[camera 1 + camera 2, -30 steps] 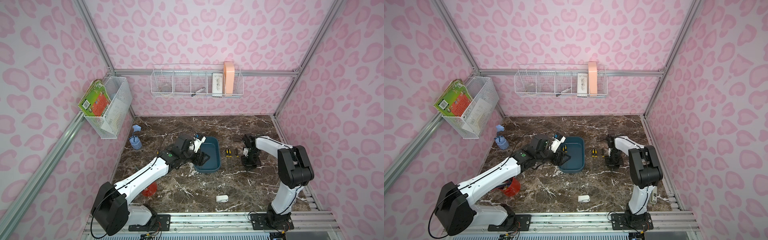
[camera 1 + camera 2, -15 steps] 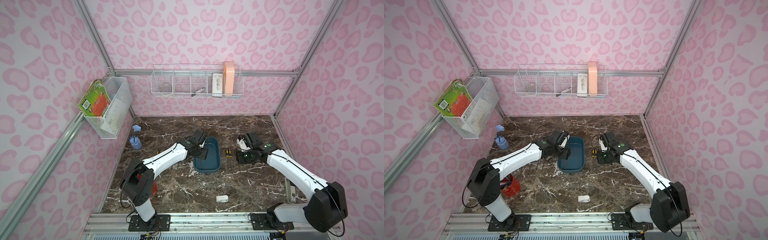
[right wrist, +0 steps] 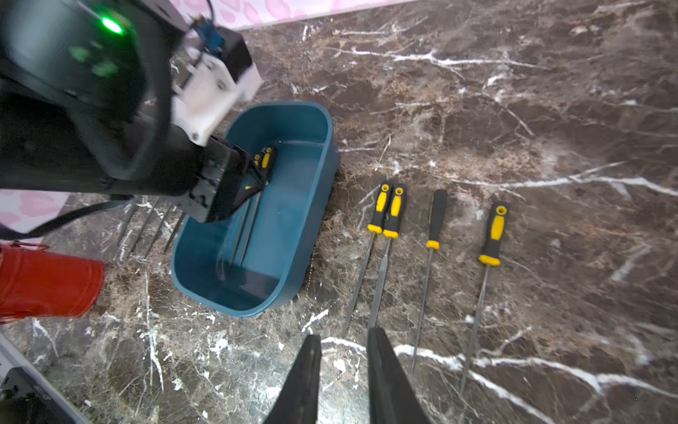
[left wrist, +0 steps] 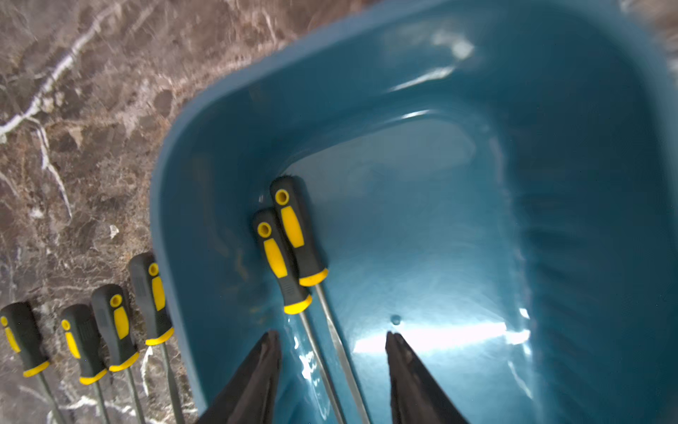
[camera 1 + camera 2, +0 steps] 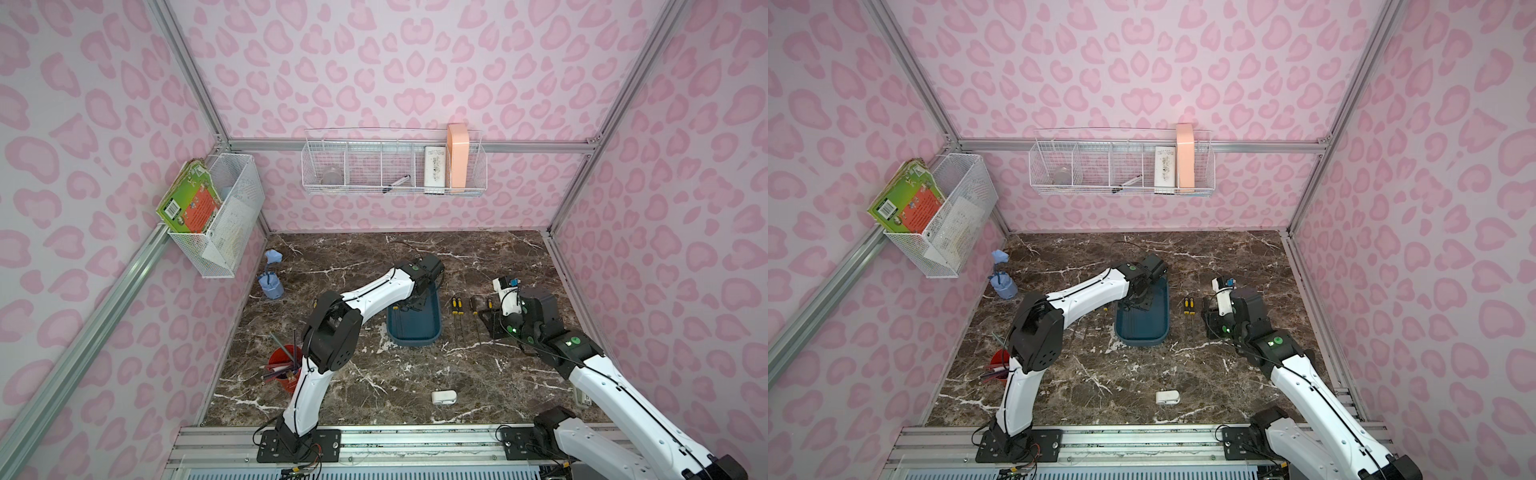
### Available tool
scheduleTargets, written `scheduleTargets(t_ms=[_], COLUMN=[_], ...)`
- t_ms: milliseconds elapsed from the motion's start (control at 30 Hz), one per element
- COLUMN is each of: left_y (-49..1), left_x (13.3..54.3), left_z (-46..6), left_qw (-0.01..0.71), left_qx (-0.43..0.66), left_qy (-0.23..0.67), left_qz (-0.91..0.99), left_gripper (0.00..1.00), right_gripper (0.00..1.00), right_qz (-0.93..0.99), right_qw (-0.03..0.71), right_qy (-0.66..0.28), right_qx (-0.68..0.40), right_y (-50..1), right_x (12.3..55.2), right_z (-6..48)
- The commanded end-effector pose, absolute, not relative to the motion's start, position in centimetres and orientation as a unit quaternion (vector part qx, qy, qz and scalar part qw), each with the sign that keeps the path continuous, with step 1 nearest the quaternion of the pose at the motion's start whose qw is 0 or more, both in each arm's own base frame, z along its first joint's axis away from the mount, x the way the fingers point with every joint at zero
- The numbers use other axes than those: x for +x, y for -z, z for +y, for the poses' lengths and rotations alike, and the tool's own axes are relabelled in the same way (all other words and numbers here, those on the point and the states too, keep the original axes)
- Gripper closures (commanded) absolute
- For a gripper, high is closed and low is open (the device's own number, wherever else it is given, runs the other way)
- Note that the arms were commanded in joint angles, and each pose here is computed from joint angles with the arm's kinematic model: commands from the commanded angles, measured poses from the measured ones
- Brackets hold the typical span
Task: Take the file tool out of the storage box
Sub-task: Pick up the file tool from the storage box.
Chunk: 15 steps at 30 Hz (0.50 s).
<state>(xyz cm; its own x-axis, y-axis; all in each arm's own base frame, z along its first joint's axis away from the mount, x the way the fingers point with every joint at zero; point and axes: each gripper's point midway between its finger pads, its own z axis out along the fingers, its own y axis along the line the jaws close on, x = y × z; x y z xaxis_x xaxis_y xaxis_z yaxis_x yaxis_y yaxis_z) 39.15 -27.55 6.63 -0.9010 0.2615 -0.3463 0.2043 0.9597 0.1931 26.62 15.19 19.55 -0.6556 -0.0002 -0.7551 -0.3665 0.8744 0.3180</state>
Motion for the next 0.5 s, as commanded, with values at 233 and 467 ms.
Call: scheduleTargets(t_ms=[233,467], left_y=[-4.7,-3.9], left_x=[40.2,40.8], left_z=[-27.8,-27.5], left_qw=[0.171,0.157], left_qx=[0.109,0.108], left_qy=[-0.069,-0.062], left_qz=[0.977,0.980], left_gripper=[0.48,0.49], right_gripper=[0.76,0.76], right_qz=[0.855,0.858], right_qw=[0.432,0.429], right_qy=[-0.262,-0.260], right_qx=[-0.117,-0.113], right_y=[-21.4,-21.3], right_x=[26.9,27.1], right_z=[15.9,15.7])
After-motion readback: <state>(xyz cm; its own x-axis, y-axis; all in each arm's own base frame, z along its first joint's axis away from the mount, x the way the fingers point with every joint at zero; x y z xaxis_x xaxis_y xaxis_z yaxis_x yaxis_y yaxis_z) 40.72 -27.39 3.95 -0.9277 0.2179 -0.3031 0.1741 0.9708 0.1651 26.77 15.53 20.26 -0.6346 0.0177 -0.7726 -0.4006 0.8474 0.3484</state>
